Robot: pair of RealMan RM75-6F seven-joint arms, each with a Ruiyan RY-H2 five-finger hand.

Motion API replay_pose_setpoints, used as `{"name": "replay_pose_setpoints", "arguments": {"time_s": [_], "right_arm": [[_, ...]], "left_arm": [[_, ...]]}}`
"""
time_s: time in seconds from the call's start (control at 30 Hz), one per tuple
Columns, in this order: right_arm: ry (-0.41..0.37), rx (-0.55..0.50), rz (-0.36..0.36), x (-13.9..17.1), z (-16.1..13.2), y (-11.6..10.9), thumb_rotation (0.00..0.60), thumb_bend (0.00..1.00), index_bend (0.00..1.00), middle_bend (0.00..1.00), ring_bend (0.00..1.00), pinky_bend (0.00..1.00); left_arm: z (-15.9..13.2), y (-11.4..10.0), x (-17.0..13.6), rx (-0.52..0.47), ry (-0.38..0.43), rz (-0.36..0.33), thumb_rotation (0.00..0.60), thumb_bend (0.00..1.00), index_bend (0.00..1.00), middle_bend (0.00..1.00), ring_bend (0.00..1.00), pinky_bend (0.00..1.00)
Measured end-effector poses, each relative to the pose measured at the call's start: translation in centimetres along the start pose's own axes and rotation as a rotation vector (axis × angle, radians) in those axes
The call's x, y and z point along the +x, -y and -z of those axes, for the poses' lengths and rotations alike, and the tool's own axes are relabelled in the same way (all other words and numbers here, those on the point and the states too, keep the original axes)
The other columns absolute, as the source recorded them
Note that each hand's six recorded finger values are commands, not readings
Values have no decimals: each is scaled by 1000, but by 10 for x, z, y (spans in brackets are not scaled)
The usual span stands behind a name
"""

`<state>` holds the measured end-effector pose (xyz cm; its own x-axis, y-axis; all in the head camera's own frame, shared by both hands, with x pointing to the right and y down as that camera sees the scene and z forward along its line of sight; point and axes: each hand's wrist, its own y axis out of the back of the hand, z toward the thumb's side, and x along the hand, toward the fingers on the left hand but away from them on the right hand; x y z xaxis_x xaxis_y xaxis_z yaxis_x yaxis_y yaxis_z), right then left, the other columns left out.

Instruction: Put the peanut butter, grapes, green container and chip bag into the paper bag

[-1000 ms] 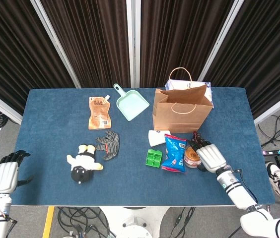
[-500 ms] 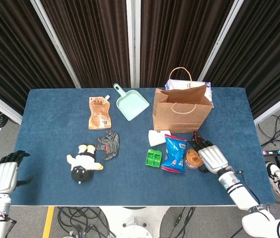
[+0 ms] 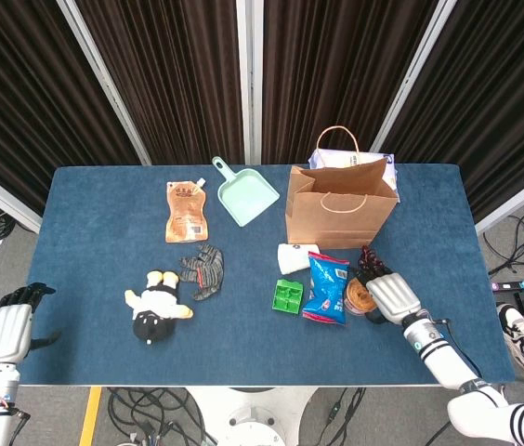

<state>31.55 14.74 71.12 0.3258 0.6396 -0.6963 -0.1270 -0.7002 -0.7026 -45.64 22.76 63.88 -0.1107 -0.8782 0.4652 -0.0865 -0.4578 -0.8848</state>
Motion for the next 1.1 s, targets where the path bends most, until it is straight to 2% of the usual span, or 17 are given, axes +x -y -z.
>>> {"name": "replay_pose_setpoints", "arguments": {"time_s": [0.07, 0.17, 0.37, 0.53, 0.7, 0.8, 1.1], "right_arm": [[-7, 1, 17, 0, -2, -2, 600, 334, 322, 452, 267, 405], [-18, -11, 57, 4, -4, -11, 600, 337, 330, 462, 268, 408], [-66, -71, 154, 24, -7, -53, 600, 332, 330, 462, 268, 409], [-109, -90, 249, 38, -7, -112, 600, 333, 330, 457, 268, 409], [-140, -47, 379, 39, -12, -182, 600, 328, 330, 455, 267, 409], [-140, -36, 438, 37, -17, -215, 600, 321, 330, 454, 267, 409], [-95, -23, 486, 14, -22, -271, 600, 321, 330, 452, 267, 406]], "left_arm": [[0, 0, 0, -1, -1, 0, 600, 84, 351, 338, 256, 279], [1, 0, -1, -1, 0, -1, 600, 83, 351, 338, 255, 279], [0, -2, 2, 0, 4, -7, 600, 84, 351, 337, 255, 279], [1, -2, -1, -4, 1, -9, 600, 84, 351, 337, 256, 279], [4, 0, -7, -9, -12, -7, 600, 83, 351, 337, 256, 279], [6, 1, -8, -13, -16, -7, 600, 83, 351, 338, 255, 279], [7, 0, -10, -25, -16, -10, 600, 83, 352, 337, 256, 279]]}}
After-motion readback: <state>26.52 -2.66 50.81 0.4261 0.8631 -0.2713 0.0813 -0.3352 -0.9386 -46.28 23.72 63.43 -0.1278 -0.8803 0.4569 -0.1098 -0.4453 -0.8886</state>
